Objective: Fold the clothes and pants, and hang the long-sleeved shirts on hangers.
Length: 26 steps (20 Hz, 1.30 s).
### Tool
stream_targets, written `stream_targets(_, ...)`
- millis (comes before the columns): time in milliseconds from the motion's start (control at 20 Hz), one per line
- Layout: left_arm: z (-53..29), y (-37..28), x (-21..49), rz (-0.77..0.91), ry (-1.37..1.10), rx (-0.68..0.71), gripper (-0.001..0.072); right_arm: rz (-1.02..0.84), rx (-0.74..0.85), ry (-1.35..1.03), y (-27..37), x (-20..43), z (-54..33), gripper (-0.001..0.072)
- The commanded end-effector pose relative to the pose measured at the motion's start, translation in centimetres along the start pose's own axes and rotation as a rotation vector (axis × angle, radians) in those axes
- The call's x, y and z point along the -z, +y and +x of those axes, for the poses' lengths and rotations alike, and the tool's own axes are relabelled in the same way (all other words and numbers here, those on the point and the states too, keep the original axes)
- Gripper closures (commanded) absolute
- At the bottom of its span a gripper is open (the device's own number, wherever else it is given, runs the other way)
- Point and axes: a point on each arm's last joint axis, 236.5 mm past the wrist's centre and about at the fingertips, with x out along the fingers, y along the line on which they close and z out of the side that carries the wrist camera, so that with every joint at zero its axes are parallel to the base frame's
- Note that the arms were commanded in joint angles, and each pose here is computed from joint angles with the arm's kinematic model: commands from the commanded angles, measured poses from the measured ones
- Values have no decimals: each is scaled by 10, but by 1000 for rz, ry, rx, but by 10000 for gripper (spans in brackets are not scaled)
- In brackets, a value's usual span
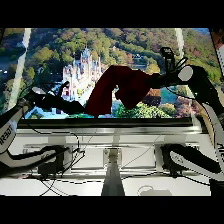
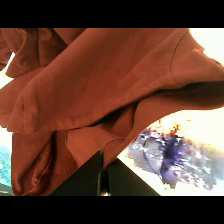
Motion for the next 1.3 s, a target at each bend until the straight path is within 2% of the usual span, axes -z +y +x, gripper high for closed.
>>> stream_targets(0,-6,15,-4,2,-28,-34,283,0,0,-1,0,0,0,695)
stream_targets(350,24,2,9,112,64,-50,294,1,0,-1,0,0,0,695)
stream_targets(400,26,1,8,118,64,-52,323,1,0,-1,0,0,0,695)
stream_targets(500,24,5,2,116,40,-69,456,1,0,-1,0,0,0,694)
stream_targets(550,23,8,-3,112,20,-77,489,1,0,-1,0,0,0,695)
stream_targets(600,21,9,-6,111,7,-81,489,1,0,-1,0,0,0,694)
stream_targets(650,18,9,-11,114,-4,-82,551,1,0,-1,0,0,0,695)
stream_targets(700,14,7,-15,120,-11,-79,680,1,0,-1,0,0,0,694)
stream_targets(900,-10,-24,-47,188,-58,-23,690,0,0,-3,0,-1,-1,695)
stream_targets(1100,-50,-87,-80,328,-100,82,691,-23,23,-28,-3,-9,-8,695)
stream_targets(1250,-110,-127,-117,485,-253,27,692,-102,111,-127,-15,-43,-40,696)
